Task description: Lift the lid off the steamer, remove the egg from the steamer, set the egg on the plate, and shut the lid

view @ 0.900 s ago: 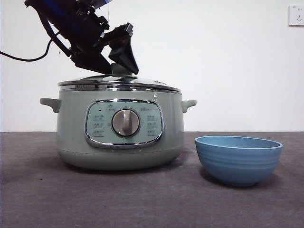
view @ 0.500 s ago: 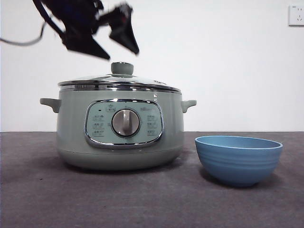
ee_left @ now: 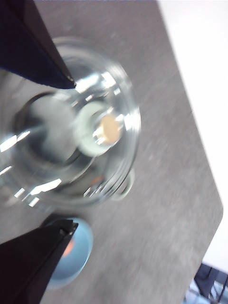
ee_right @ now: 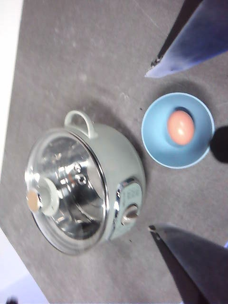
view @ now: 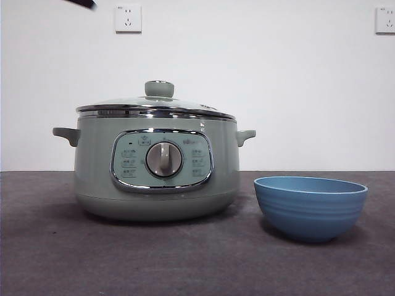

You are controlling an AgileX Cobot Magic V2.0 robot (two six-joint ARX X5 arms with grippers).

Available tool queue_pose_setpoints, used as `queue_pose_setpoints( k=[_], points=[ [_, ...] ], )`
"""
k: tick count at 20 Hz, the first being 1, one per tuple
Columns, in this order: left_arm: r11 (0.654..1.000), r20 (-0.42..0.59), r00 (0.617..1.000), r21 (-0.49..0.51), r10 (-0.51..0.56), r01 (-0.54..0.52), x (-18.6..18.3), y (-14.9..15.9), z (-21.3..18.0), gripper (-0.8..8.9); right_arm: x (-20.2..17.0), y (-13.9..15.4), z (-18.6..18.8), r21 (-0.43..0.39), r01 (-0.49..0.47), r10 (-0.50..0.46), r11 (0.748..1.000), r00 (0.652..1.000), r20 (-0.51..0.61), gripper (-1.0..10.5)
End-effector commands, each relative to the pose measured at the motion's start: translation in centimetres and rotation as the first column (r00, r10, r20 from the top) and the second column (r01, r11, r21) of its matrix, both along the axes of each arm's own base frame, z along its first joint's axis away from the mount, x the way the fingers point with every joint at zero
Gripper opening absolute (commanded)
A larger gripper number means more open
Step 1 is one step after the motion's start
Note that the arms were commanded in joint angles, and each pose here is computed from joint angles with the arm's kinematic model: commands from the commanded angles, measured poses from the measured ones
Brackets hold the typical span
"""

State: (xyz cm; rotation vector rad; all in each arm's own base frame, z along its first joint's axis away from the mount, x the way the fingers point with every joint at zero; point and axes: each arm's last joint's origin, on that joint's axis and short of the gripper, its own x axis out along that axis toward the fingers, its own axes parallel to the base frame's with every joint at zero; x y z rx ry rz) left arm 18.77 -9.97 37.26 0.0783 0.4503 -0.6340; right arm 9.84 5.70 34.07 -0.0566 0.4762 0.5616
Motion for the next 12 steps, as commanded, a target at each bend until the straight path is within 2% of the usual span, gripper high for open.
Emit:
queue_pose_setpoints(
  k=[1,5,7,9,11,12],
  points=[
    [0.999,-0.074,0.997,-0.038,-0.009,0.007,-2.3,1.0,0.3,4.69,0.0,0.1,-0.2,0.002,-0.013,0.013,1.000,1.000,-0.024,5.9],
    [0.998,-0.126,0.991,-0.048,-0.040,0.034,-4.8,2.1,0.5,4.66,0.0,0.2,-0.7,0.009,-0.068,0.069,0.998,0.994,-0.083,5.7],
    [0.997,-0.156,0.985,-0.054,-0.069,0.061,-5.8,2.5,0.5,4.19,-0.1,0.3,-0.9,-0.005,-0.071,0.070,0.997,0.991,-0.114,4.4],
    [0.995,-0.184,0.979,-0.058,-0.089,0.079,-6.4,2.7,0.3,2.74,-0.1,0.2,-1.2,-0.017,-0.072,0.069,0.997,0.987,-0.142,3.0],
    [0.995,-0.211,0.973,-0.052,-0.094,0.085,-6.6,2.9,0.2,0.63,-0.2,0.3,-1.4,-0.016,-0.093,0.088,0.996,0.981,-0.173,1.5],
    [0.996,-0.229,0.969,-0.044,-0.091,0.083,-6.7,2.9,0.0,-0.13,-0.2,0.4,-1.5,-0.008,-0.113,0.110,0.994,0.976,-0.190,0.5]
  ],
)
